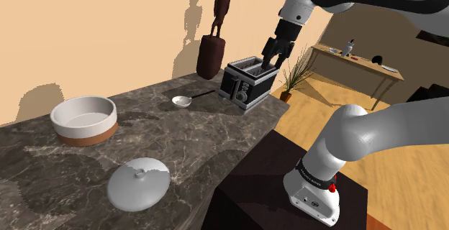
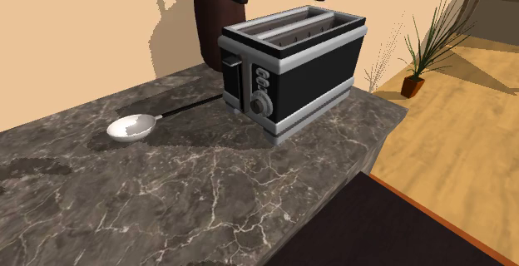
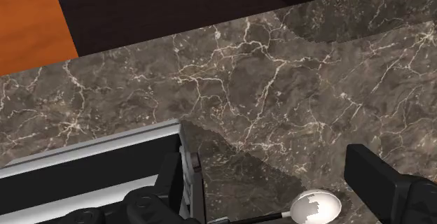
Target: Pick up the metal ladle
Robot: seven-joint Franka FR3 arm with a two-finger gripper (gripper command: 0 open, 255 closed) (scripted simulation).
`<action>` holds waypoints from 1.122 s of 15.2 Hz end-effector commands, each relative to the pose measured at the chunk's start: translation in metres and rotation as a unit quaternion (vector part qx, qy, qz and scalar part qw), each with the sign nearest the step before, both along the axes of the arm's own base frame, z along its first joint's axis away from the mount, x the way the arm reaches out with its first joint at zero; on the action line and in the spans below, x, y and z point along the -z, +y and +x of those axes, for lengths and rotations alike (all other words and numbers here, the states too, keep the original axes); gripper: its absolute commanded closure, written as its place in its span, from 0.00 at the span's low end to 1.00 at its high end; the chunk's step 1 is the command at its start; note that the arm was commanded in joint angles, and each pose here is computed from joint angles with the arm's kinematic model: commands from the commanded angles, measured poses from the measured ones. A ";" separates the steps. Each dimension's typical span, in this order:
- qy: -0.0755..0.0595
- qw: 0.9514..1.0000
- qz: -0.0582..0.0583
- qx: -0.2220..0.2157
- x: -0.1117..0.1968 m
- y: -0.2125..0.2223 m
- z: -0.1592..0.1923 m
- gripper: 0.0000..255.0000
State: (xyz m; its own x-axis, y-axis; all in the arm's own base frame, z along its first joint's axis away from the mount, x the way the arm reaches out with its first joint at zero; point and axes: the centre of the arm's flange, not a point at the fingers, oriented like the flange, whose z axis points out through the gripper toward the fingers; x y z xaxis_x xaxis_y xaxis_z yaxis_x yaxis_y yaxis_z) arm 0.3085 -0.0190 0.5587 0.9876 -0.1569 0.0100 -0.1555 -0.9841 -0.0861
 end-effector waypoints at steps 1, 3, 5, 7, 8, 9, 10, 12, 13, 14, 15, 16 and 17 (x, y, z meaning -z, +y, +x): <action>0.000 1.000 0.000 0.000 0.000 0.000 0.000 0.00; -0.003 0.999 -0.002 0.044 0.016 0.016 0.013 0.00; -0.005 0.996 -0.005 0.088 0.033 0.030 0.027 0.00; -0.008 0.991 -0.007 0.132 0.049 0.043 0.042 0.00; -0.009 0.988 -0.008 0.154 0.058 0.049 0.051 0.00; -0.010 0.984 -0.010 0.176 0.066 0.055 0.059 0.00; -0.011 0.980 -0.011 0.198 0.074 0.060 0.068 0.00; -0.014 0.970 -0.013 0.241 0.090 0.069 0.086 0.00; -0.015 0.965 -0.014 0.262 0.098 0.073 0.095 0.00; -0.016 0.959 -0.015 0.284 0.107 0.076 0.105 0.00; -0.017 0.952 -0.016 0.305 0.115 0.079 0.115 0.00; -0.019 0.945 -0.018 0.326 0.123 0.082 0.125 0.00; -0.020 0.938 -0.019 0.346 0.131 0.084 0.135 0.00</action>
State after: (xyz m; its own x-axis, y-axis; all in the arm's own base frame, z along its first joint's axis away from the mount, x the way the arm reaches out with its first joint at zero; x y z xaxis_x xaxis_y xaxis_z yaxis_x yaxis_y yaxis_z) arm 0.4321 0.0616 0.4354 0.6856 -0.7256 0.0593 -0.7223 -0.6881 -0.0694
